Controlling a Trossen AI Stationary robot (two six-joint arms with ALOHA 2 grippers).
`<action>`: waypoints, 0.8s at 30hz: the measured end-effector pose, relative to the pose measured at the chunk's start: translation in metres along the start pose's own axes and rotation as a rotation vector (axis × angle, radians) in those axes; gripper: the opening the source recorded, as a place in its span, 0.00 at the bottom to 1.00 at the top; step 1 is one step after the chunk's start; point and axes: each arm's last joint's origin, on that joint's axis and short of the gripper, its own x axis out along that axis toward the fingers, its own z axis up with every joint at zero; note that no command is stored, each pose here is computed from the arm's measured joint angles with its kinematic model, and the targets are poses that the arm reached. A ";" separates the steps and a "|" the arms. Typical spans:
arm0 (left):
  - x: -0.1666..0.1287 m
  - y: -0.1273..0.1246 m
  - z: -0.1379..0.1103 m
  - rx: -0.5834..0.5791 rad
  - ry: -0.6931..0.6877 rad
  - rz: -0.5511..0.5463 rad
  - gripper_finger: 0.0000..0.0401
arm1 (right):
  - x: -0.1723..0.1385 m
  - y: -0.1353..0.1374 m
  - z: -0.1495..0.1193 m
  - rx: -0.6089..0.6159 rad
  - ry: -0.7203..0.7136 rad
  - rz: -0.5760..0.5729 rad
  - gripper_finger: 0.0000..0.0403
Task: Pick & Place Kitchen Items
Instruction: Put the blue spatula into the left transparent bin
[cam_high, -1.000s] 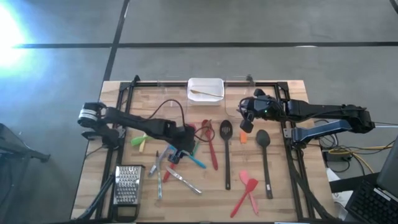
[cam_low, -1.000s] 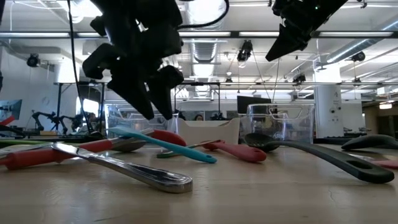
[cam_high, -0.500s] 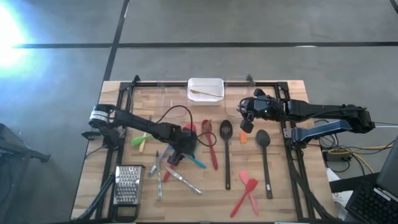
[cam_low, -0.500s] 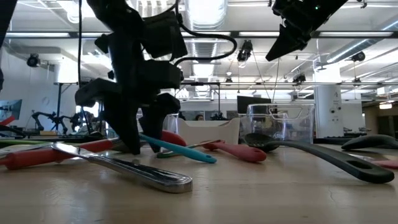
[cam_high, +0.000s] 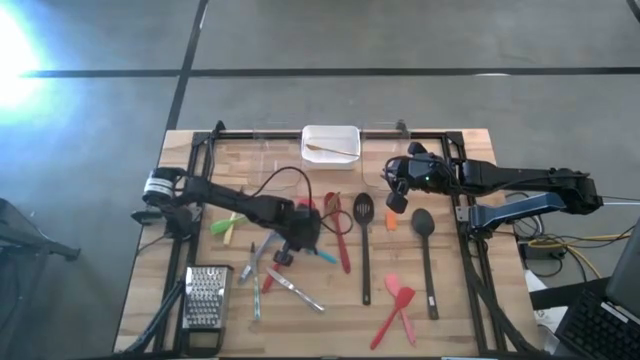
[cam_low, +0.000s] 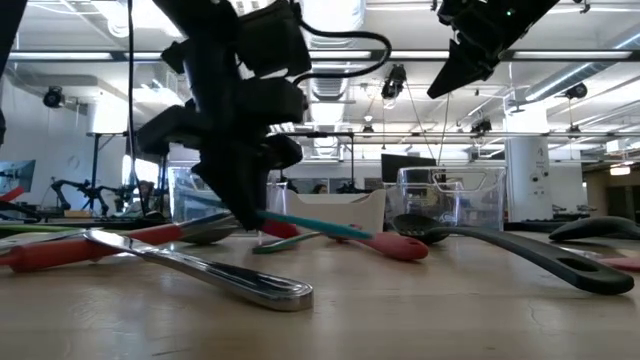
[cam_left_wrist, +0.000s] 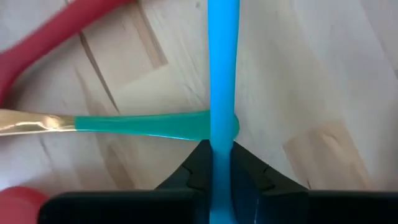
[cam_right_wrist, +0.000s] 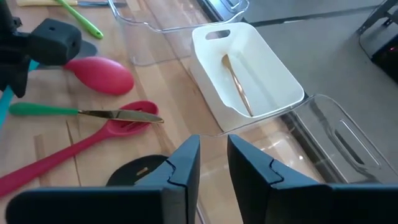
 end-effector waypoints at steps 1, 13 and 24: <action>-0.002 0.001 0.002 0.000 -0.001 0.000 0.08 | 0.000 0.000 0.000 0.000 0.000 0.000 0.18; -0.106 0.012 0.013 0.000 -0.144 0.248 0.08 | 0.000 0.000 -0.001 0.004 0.001 -0.001 0.15; -0.178 0.078 -0.062 -0.511 -0.486 0.708 0.08 | 0.002 0.001 -0.001 0.011 -0.022 0.001 0.15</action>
